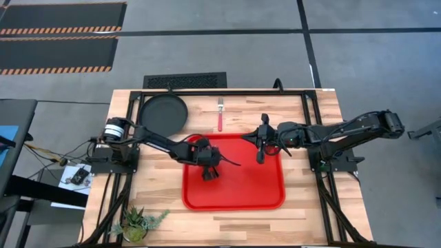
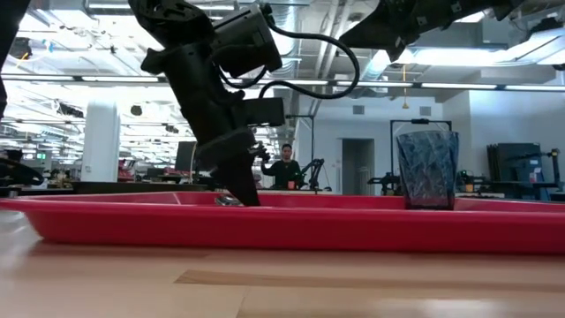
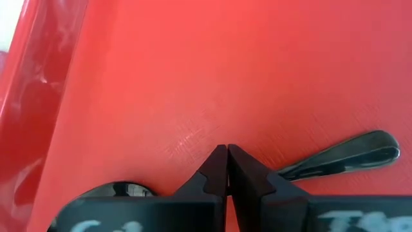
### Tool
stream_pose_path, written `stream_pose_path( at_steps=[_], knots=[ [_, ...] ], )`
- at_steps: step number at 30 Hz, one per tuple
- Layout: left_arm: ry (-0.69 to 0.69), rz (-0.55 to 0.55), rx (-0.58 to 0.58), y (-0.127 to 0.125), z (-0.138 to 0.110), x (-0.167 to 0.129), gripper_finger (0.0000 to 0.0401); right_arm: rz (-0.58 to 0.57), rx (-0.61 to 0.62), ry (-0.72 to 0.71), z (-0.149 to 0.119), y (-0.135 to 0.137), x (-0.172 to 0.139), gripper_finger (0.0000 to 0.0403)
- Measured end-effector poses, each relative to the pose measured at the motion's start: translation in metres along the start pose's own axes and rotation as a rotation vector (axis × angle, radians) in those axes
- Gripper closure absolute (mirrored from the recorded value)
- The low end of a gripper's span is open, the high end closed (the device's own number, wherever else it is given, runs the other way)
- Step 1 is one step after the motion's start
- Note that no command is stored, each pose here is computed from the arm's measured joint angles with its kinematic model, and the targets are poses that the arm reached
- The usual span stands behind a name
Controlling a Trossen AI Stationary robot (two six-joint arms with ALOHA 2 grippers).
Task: Pick and place plate/cup/fork/spoon on tray
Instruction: Put the black spoon to the left of the red serving tray
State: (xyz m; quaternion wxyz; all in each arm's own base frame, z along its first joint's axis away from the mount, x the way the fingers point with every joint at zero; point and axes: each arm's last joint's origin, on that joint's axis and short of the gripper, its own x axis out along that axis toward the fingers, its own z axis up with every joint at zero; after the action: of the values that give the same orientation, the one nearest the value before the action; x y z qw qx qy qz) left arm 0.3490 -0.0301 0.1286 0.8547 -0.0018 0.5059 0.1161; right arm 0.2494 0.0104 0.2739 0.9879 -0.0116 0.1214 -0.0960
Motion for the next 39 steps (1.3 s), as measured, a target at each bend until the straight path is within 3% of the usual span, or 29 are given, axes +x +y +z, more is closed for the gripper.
stream_pose_path(
  at_steps=[8,16,31,39],
  knots=[
    [-0.037,-0.049,-0.012,0.0,0.005,-0.018,0.0401,0.0,0.0,0.0,0.0,0.0,0.0,0.0392],
    [-0.037,-0.109,-0.004,-0.006,0.004,-0.002,0.0401,0.0,0.001,-0.003,0.0,0.0,0.0,0.0392],
    [0.034,-0.125,0.065,-0.019,-0.004,-0.012,0.0401,0.0,0.002,-0.006,0.001,0.0,0.0,0.0392],
    [-0.003,-0.145,0.101,-0.025,0.012,-0.029,0.0401,0.018,0.036,0.214,-0.022,0.006,-0.003,0.0396]
  ],
)
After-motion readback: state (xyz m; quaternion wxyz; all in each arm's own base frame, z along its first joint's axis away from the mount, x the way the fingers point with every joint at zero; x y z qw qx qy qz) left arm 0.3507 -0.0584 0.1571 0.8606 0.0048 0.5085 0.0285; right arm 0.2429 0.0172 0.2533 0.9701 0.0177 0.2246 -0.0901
